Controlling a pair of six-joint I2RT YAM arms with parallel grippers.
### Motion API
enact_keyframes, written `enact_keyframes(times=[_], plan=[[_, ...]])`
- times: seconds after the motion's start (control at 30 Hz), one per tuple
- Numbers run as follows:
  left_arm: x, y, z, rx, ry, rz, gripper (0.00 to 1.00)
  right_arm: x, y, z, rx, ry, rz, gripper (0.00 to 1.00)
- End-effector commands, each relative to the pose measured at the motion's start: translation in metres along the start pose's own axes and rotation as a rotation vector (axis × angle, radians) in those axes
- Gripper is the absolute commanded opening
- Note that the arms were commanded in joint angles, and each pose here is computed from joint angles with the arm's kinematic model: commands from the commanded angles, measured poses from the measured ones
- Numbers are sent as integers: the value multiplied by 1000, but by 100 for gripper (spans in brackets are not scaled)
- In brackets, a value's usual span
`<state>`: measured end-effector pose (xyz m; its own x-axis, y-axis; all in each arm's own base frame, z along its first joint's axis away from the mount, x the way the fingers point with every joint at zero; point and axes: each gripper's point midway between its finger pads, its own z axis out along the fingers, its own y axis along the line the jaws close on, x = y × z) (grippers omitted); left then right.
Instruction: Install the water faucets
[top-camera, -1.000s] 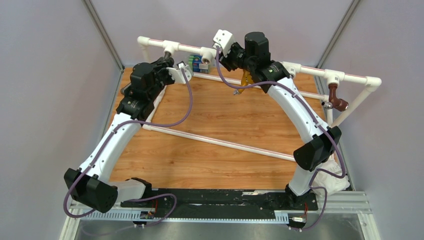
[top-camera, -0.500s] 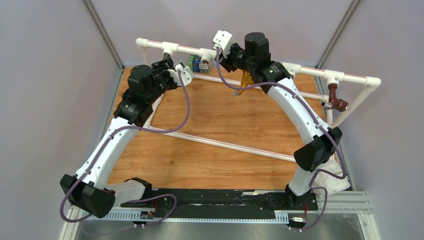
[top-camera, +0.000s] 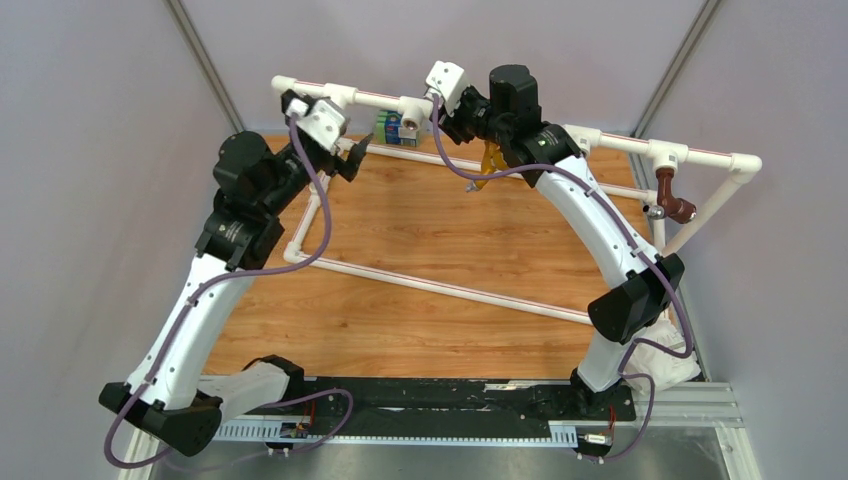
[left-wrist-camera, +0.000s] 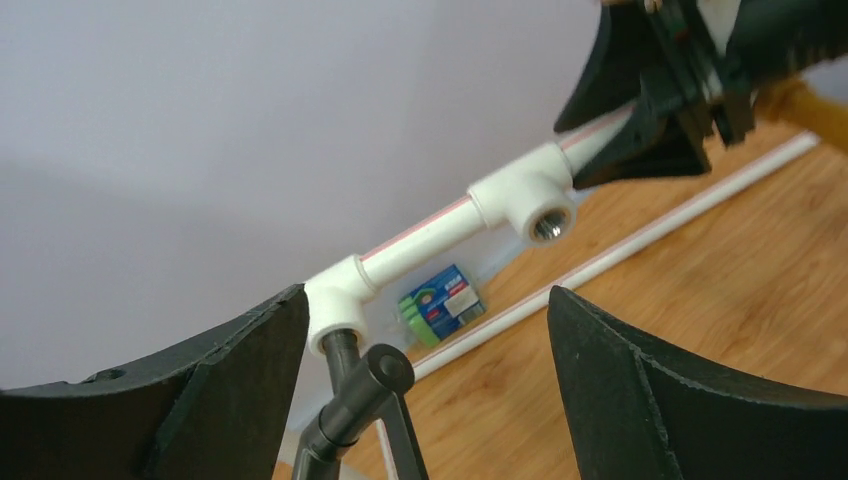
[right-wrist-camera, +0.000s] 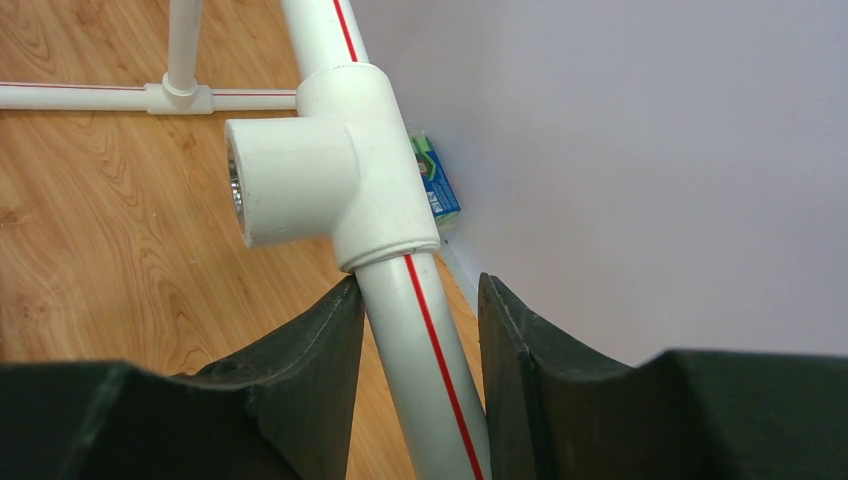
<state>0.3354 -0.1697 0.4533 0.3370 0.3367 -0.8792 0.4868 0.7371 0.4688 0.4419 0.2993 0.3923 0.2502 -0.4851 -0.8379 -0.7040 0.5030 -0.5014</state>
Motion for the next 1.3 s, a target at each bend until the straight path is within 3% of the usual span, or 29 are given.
enact_keyframes(times=[0.0, 0.17, 0.3, 0.5, 0.8, 0.97, 1.27], plan=[[-63, 29, -32, -128, -117, -319, 95, 5, 66, 2, -208, 28, 119, 0], [-36, 75, -52, -309, 9, -663, 98, 1, 66, 1, -211, 19, 120, 0], [1, 97, -69, -395, 93, -821, 99, 1, 67, 1, -213, 17, 120, 0], [44, 118, -91, -395, 129, -1118, 99, 1, 67, 1, -218, 15, 121, 0], [69, 102, -101, -271, 210, -1146, 97, 2, 70, 5, -233, 14, 128, 0], [79, 88, -95, -169, 240, -1192, 90, 1, 71, 6, -238, 11, 131, 0], [114, 70, -81, -126, 399, -1166, 82, 3, 72, 6, -238, 14, 132, 0]])
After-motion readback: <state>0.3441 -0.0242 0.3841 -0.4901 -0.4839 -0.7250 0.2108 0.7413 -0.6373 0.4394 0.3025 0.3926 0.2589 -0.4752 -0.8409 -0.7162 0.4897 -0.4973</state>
